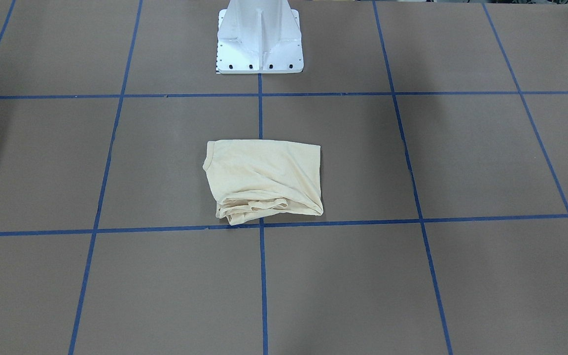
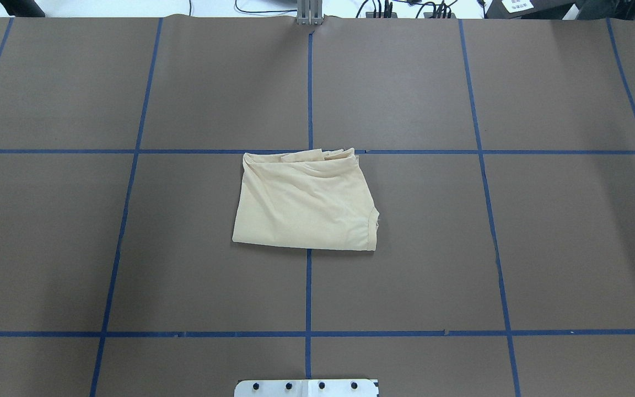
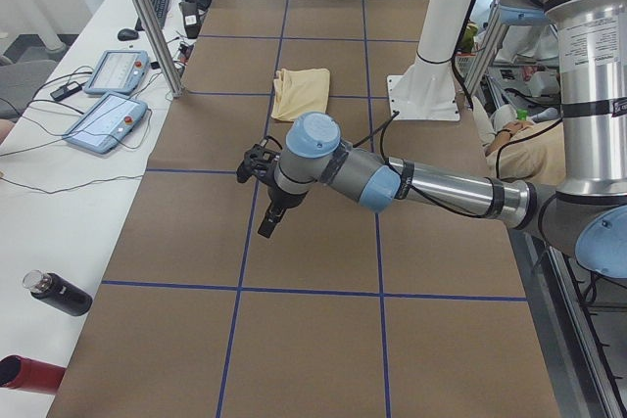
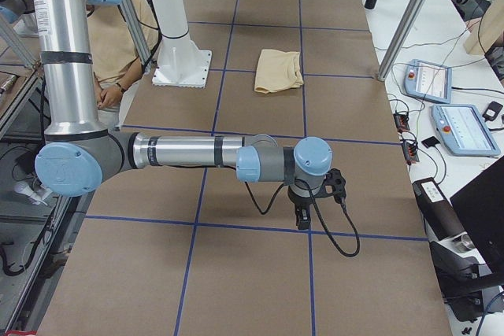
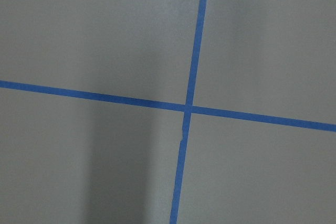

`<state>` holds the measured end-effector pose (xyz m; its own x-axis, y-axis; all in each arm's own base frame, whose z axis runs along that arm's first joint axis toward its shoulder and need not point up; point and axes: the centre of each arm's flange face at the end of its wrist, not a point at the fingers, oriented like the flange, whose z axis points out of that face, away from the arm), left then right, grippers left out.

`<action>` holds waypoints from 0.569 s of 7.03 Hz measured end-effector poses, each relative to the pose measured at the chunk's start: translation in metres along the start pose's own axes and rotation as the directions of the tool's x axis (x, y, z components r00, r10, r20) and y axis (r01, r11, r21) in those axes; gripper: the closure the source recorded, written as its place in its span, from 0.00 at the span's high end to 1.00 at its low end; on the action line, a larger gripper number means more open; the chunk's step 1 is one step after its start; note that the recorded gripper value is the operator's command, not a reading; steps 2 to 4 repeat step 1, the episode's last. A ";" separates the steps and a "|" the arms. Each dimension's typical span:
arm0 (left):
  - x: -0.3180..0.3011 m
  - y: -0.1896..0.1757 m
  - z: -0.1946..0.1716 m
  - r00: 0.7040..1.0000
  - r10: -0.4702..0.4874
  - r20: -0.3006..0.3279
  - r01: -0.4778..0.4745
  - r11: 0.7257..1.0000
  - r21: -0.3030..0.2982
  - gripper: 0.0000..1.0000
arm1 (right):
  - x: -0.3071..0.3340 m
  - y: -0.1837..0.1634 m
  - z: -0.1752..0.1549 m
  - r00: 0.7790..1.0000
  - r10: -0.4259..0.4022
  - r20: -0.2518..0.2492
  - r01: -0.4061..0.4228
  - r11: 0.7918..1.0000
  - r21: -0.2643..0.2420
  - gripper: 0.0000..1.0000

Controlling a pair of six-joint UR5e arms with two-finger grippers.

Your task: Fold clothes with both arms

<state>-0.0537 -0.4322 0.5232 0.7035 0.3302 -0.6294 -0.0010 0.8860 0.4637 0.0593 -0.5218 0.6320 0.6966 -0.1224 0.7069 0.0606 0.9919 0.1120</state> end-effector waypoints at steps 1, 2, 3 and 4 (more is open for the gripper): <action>0.000 0.001 0.000 1.000 0.000 -0.001 0.000 1.000 0.000 1.00 | -0.002 0.000 -0.002 1.000 -0.003 0.001 0.003 1.000 0.003 1.00; 0.000 0.001 0.000 1.000 0.000 -0.001 0.000 1.000 0.000 1.00 | -0.002 0.000 -0.002 1.000 -0.003 0.001 0.003 1.000 0.003 1.00; 0.000 0.001 0.000 1.000 0.000 -0.001 0.000 1.000 0.000 1.00 | -0.002 0.000 -0.002 1.000 -0.003 0.001 0.003 1.000 0.003 1.00; 0.000 0.001 0.000 1.000 0.000 -0.001 0.000 1.000 0.000 1.00 | -0.002 0.000 -0.002 1.000 -0.003 0.001 0.003 1.000 0.003 1.00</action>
